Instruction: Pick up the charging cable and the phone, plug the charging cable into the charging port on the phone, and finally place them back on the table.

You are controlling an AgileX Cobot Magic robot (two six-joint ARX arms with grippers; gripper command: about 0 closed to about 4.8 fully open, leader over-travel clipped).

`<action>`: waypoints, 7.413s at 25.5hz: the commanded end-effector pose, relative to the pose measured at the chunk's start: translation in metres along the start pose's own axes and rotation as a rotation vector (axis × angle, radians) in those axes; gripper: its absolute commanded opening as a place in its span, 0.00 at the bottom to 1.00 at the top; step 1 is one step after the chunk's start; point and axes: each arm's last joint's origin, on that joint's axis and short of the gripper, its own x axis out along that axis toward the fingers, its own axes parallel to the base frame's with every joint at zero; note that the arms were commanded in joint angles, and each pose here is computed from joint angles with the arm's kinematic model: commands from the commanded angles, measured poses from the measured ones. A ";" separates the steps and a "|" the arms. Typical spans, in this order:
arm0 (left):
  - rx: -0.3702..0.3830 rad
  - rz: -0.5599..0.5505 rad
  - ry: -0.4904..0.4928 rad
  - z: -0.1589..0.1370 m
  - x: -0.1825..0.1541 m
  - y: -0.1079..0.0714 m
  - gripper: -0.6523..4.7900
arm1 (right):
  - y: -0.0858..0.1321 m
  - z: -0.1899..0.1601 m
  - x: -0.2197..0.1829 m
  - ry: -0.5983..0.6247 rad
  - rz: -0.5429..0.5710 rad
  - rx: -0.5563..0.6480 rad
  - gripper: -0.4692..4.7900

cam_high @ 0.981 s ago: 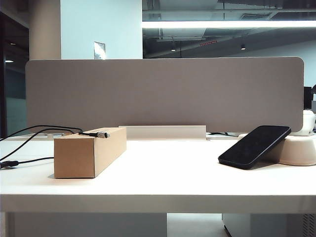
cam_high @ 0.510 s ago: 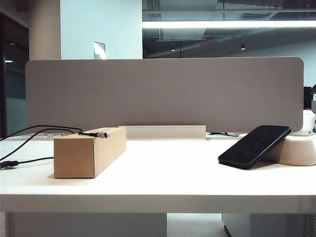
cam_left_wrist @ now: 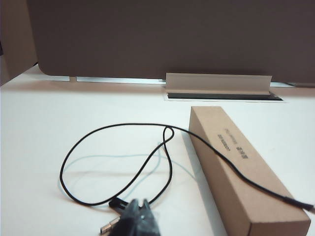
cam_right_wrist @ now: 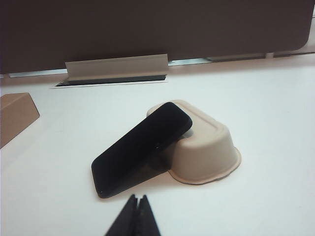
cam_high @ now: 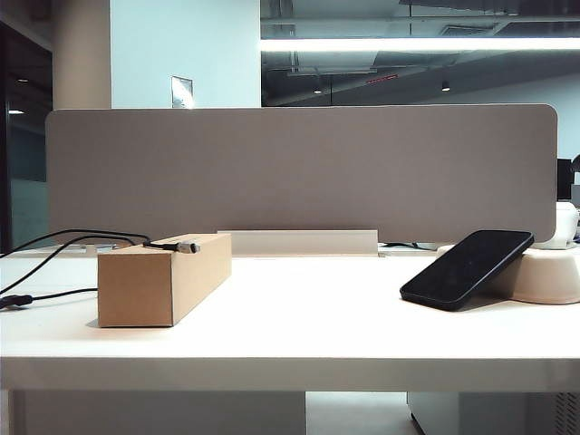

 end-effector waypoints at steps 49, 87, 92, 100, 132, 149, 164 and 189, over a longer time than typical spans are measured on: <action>-0.043 -0.181 0.254 0.101 0.087 -0.002 0.11 | -0.004 0.054 0.115 0.533 0.121 0.341 0.24; 0.213 -0.522 0.525 0.121 0.145 -0.062 0.11 | -0.023 -0.026 0.202 0.597 0.158 0.697 0.81; 0.215 -0.520 0.519 0.123 0.145 -0.062 0.11 | -0.015 -0.027 0.220 0.603 0.180 0.683 0.81; 0.216 -0.520 0.516 0.123 0.145 -0.062 0.11 | 0.000 -0.043 0.237 0.636 0.162 0.656 0.81; 0.291 -0.591 0.592 0.115 0.139 -0.062 0.11 | 0.012 0.009 0.226 0.546 0.417 0.592 0.09; 0.964 -0.862 0.600 0.065 0.153 -0.124 0.11 | 0.026 0.096 0.154 0.474 0.512 0.323 0.09; 1.254 -0.945 0.590 0.060 0.149 -0.120 0.11 | 0.027 0.098 0.148 0.494 0.510 0.324 0.09; 1.197 -1.141 0.660 0.061 0.188 -0.143 0.28 | 0.029 0.098 0.147 0.498 0.532 0.326 0.09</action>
